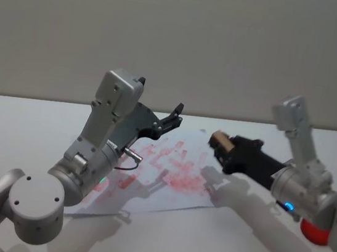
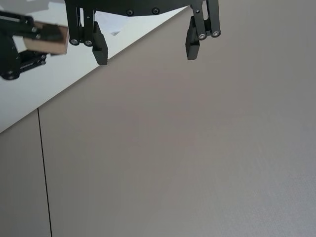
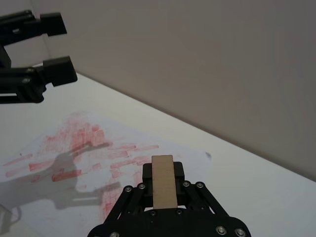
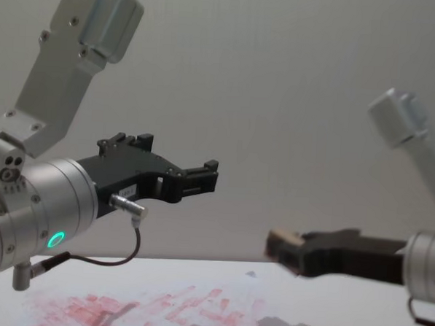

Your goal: Use the one hand to pick up the stamp and affix it onto the A4 paper.

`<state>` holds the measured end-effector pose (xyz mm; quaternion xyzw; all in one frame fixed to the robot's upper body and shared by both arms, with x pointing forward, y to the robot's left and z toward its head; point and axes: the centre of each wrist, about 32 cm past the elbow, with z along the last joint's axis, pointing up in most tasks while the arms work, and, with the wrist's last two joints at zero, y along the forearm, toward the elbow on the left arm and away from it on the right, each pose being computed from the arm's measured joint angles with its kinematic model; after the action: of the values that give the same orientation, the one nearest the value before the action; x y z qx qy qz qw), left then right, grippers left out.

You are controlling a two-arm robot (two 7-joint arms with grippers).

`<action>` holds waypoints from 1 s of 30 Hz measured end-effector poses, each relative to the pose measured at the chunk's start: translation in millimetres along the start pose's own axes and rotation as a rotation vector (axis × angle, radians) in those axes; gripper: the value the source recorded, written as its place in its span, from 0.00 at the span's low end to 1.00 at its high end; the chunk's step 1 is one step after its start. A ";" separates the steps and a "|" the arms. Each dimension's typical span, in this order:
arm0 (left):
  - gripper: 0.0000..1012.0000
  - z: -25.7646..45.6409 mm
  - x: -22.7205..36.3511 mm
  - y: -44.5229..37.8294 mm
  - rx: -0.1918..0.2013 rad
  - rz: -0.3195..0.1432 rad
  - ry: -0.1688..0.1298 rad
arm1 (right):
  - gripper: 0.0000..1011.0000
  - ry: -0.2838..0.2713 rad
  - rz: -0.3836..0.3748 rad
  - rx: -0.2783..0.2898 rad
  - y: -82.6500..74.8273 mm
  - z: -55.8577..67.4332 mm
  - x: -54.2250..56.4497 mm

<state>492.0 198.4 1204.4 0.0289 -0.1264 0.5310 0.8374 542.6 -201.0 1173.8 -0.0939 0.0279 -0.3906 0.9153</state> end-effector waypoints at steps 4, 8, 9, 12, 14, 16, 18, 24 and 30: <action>0.99 0.0 0.0 0.0 0.000 0.000 0.000 | 0.22 -0.001 -0.047 0.039 -14.6 5.6 -0.2; 0.99 0.0 0.0 0.0 0.000 0.000 0.000 | 0.22 0.007 -0.103 0.065 -31.4 7.9 -0.7; 0.99 0.0 0.0 0.0 0.000 0.000 0.000 | 0.22 0.010 -0.124 0.070 -39.0 7.9 -1.2; 0.99 0.0 0.0 0.0 0.000 0.000 0.000 | 0.22 0.020 -0.159 0.072 -50.1 6.7 -1.7; 0.99 0.0 0.0 0.0 0.000 0.000 0.000 | 0.22 0.030 -0.192 0.069 -62.4 4.5 -2.6; 0.99 0.0 0.0 0.0 0.000 0.000 0.000 | 0.22 0.044 -0.226 0.060 -74.3 1.6 -3.7; 0.99 0.0 0.0 0.0 0.000 0.000 0.000 | 0.22 0.056 -0.257 0.046 -87.4 -2.1 -5.0; 0.99 0.0 0.0 0.0 0.000 0.000 0.000 | 0.22 0.098 -0.335 -0.009 -119.7 -13.9 -8.8; 0.99 0.0 0.0 0.0 0.000 0.000 0.000 | 0.22 0.133 -0.381 -0.069 -141.2 -23.8 -11.3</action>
<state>492.0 198.4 1204.4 0.0289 -0.1265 0.5310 0.8374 431.5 -292.0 1177.5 -0.1027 0.0833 -0.5607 0.8174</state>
